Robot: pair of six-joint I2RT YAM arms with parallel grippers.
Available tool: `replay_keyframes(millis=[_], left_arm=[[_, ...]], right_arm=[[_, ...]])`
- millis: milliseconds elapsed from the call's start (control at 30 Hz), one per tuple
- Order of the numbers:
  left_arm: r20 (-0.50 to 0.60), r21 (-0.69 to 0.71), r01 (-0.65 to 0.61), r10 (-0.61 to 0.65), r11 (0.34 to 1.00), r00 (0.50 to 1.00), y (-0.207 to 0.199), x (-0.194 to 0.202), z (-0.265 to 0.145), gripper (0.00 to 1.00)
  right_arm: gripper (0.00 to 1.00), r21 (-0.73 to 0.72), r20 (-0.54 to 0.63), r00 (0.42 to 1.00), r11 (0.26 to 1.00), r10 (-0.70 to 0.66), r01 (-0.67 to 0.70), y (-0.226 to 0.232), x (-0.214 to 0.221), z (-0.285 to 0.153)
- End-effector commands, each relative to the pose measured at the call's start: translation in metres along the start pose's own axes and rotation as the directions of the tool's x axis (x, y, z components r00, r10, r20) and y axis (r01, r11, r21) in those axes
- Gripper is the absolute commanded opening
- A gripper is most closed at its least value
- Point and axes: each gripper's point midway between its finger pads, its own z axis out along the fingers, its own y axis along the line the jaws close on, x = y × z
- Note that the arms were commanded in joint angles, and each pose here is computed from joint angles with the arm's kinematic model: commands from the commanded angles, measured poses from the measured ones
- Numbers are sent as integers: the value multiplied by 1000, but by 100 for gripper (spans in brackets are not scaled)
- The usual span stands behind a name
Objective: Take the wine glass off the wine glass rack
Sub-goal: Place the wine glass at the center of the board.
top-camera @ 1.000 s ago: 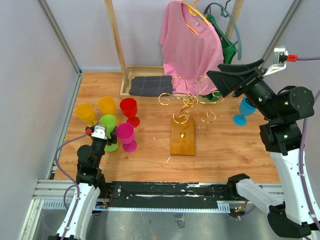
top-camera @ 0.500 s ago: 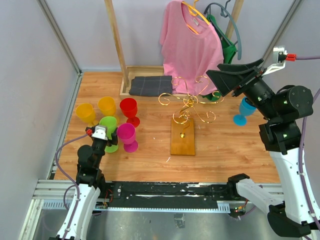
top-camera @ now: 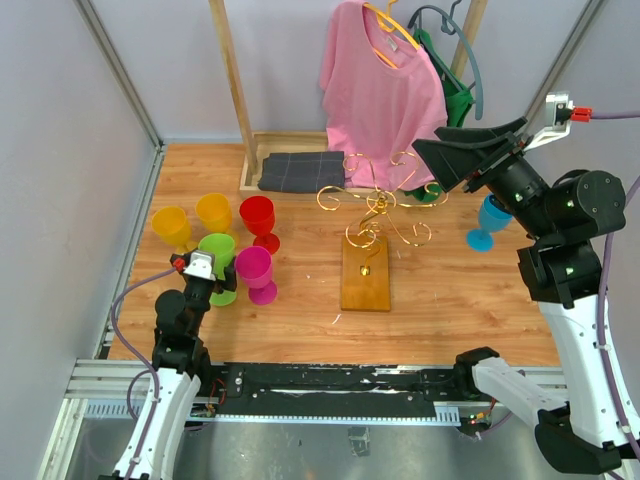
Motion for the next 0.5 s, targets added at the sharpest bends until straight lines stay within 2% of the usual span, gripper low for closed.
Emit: replay_keyframes(millis=[0,467], left_arm=[[-28,12,-4,4,1000,1000,-3,11,-2,91],[-30,25,-18,19,1000,999,-4,7,-3,97]], right_arm=[[99,0,43,998,999,-46,46,5,-15,-2],[98,11,34,998,999,-47,47,0,-12,-1]])
